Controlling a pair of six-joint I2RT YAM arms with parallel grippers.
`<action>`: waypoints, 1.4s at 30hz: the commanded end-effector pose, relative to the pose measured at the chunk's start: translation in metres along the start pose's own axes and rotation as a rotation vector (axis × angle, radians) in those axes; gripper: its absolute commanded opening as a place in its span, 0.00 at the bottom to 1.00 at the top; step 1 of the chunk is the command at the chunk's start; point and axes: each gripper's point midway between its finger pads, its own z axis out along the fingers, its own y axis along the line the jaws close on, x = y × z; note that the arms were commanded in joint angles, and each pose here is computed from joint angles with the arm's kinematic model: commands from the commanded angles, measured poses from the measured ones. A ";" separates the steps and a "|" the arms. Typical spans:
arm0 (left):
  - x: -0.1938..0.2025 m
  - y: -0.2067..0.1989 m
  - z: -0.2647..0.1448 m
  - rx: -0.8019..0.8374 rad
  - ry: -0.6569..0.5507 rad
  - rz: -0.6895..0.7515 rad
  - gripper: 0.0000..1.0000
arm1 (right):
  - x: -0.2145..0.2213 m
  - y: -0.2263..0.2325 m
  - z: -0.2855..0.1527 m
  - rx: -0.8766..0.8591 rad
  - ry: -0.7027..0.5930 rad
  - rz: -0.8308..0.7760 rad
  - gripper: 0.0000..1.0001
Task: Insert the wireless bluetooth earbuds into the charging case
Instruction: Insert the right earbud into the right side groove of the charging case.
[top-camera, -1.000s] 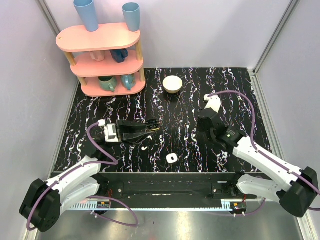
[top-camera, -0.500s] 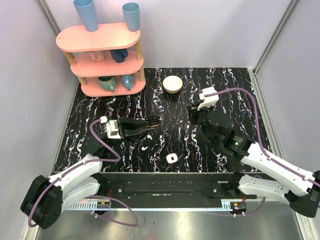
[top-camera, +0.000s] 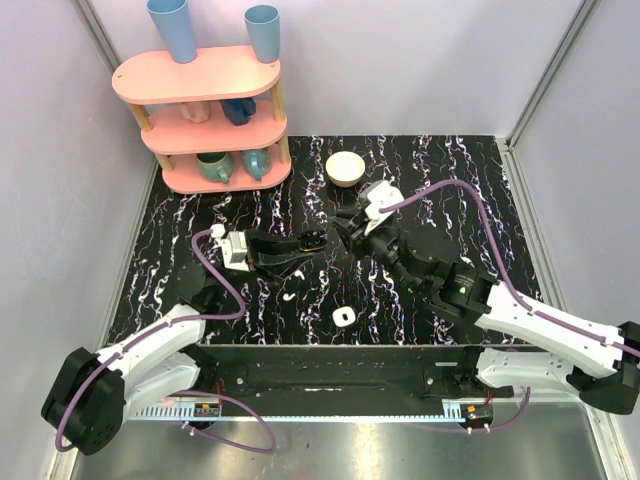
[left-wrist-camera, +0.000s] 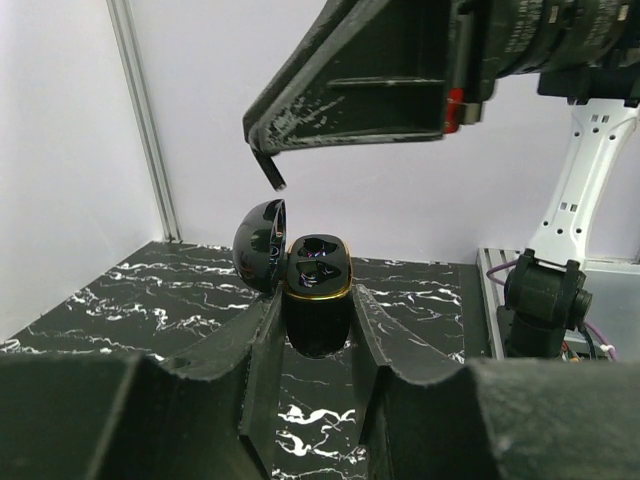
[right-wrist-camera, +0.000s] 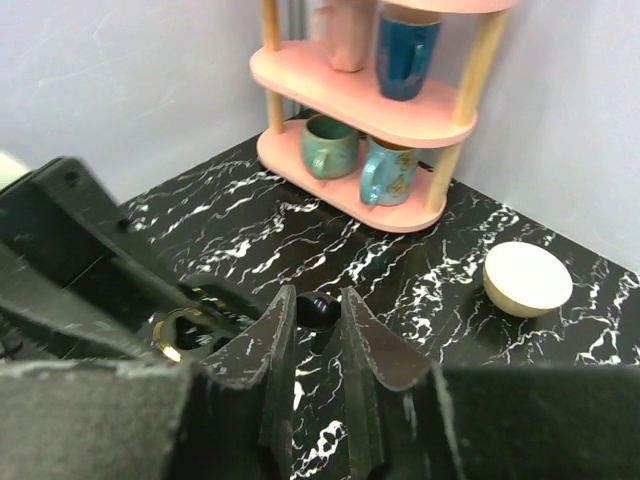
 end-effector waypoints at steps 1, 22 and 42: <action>-0.019 0.008 0.009 -0.022 -0.033 0.062 0.00 | -0.028 0.026 0.004 -0.084 -0.077 -0.055 0.12; -0.026 0.014 0.011 -0.066 -0.039 0.056 0.00 | -0.008 0.042 0.007 -0.107 -0.074 -0.071 0.11; -0.034 0.007 0.007 -0.059 -0.065 0.069 0.00 | 0.013 0.049 0.014 -0.133 -0.037 -0.122 0.09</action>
